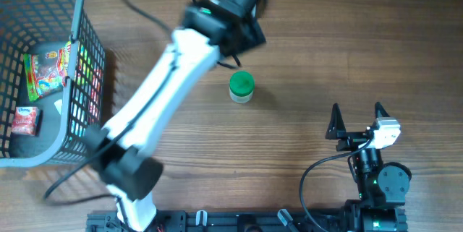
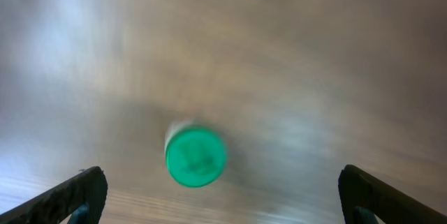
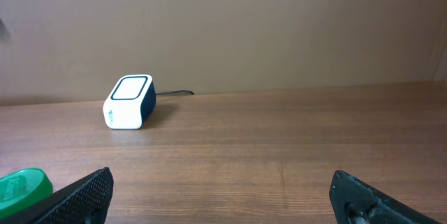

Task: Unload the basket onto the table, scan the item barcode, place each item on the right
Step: 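Carry the jar past the scanner and set it on the table center, then reach the left gripper into the basket and grasp the Haribo gummy bag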

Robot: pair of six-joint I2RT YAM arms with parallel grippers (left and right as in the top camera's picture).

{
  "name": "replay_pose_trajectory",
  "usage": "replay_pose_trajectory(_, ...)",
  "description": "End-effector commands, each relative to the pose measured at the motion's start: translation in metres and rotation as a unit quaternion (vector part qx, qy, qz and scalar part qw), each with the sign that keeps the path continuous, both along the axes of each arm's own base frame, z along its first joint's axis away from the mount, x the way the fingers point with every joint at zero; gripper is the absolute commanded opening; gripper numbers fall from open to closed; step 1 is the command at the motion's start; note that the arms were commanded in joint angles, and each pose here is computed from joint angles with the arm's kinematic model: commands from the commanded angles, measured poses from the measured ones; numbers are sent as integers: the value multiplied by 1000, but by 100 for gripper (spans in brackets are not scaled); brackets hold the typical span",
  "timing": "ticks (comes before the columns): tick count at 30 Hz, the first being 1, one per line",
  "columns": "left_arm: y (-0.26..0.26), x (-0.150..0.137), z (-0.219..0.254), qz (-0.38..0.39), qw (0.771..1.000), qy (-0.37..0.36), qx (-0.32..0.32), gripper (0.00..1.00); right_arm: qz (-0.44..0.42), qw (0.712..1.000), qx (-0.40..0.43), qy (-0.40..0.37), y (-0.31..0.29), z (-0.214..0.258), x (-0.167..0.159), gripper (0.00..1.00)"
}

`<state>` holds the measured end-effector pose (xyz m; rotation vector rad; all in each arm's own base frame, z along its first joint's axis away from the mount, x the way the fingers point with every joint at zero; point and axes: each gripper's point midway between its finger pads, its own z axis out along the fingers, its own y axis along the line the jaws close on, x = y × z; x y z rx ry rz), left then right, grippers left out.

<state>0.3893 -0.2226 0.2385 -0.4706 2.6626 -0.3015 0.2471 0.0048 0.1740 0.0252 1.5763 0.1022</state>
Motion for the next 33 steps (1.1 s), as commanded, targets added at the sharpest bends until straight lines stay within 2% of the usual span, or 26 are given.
replay_pose_trajectory(1, 59, -6, 136, -144, 968, -188, 88, 100, 10, 1000, -5, -4, 4, 2, -1, 100)
replay_pose_trajectory(3, 94, -23, 164, -181, 948, -221, 142, 100, 10, 1000, -5, -4, 4, 2, -1, 100)
replay_pose_trajectory(4, 122, -27, 174, -142, 949, -227, 168, 100, 10, 1000, -5, -4, 4, 2, -1, 100)
replay_pose_trajectory(5, 157, -31, 184, -56, 955, -229, 179, 100, 10, 1000, -5, -4, 4, 2, -1, 100)
replay_pose_trajectory(6, 207, -41, 191, 92, 954, -226, 174, 100, 10, 1000, -5, -4, 4, 2, -1, 100)
replay_pose_trajectory(7, 237, -49, 192, 178, 945, -220, 164, 100, 10, 1000, -5, -4, 4, 2, -1, 100)
replay_pose_trajectory(8, 264, -60, 189, 259, 932, -208, 142, 100, 10, 1000, -5, -4, 4, 2, -1, 100)
replay_pose_trajectory(9, 301, -76, 178, 361, 908, -180, 110, 100, 10, 1000, -5, -4, 4, 2, -1, 99)
replay_pose_trajectory(11, 344, -98, 156, 480, 864, -131, 77, 100, 10, 1000, -5, -4, 4, 2, -1, 100)
replay_pose_trajectory(12, 359, -105, 147, 510, 850, -111, 71, 100, 10, 1000, -5, -4, 4, 2, -1, 100)
replay_pose_trajectory(16, 410, -107, 100, 578, 815, -33, 30, 100, 10, 1000, -5, -4, 4, 2, -1, 100)
replay_pose_trajectory(19, 437, -83, 52, 593, 804, 18, -17, 100, 10, 1000, -5, -4, 4, 2, -1, 100)
replay_pose_trajectory(22, 453, -59, 11, 596, 801, 48, -20, 100, 10, 1000, -5, -4, 4, 2, -1, 100)
replay_pose_trajectory(26, 468, -34, -43, 623, 777, 86, -29, 100, 10, 1000, -5, -4, 4, 2, -1, 100)
replay_pose_trajectory(33, 489, 1, -124, 621, 774, 121, -25, 100, 10, 1000, -5, -4, 4, 2, -1, 100)
